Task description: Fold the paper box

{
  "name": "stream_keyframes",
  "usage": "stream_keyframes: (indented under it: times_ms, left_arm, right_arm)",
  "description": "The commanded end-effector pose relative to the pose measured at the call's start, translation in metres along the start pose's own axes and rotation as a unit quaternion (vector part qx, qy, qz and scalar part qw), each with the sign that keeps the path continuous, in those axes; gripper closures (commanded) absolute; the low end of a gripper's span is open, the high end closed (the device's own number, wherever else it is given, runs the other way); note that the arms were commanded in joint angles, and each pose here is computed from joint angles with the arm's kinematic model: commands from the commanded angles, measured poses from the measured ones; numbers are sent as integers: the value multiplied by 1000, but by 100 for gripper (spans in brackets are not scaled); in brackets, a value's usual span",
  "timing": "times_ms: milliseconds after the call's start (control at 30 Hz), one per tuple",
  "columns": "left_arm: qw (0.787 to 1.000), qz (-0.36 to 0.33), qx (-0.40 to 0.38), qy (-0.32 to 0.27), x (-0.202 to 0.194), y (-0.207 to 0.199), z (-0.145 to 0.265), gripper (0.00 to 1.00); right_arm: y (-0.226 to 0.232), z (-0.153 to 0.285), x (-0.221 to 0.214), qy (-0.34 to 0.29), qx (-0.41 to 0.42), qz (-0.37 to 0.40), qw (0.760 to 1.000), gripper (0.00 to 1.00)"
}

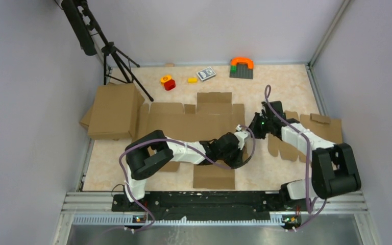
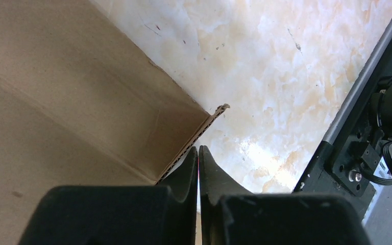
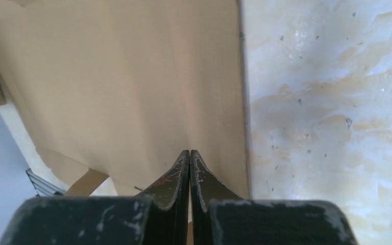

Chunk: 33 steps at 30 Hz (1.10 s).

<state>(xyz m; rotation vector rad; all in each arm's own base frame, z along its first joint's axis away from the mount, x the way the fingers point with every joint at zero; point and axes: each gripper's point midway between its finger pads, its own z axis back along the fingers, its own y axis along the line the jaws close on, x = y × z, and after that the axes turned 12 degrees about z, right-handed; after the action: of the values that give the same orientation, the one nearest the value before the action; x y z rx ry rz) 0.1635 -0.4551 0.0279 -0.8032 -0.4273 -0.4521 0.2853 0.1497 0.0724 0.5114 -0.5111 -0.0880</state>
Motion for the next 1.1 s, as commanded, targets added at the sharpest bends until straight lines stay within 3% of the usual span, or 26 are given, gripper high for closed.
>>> stream_keyframes:
  times_ms: [0, 200, 633, 900, 1067]
  left_arm:
    - [998, -4, -37, -41, 35, -25, 12, 100]
    - [998, 11, -45, -52, 45, -19, 11, 100]
    - [1000, 27, -12, -6, 30, -1, -5, 100]
    - [999, 48, 4, 25, 1, 17, -6, 100]
    - [997, 67, 4, 29, -18, 27, 3, 100]
  right_arm:
    - [-14, -24, -5, 26, -12, 2, 1000, 100]
    - [-32, -47, -30, 72, -24, -4, 997, 100]
    - [-24, -31, -47, 67, -2, -11, 998, 100]
    - [-10, -18, 1, 22, -13, 6, 1000, 100]
    - [-8, -4, 57, -74, -13, -3, 997, 100]
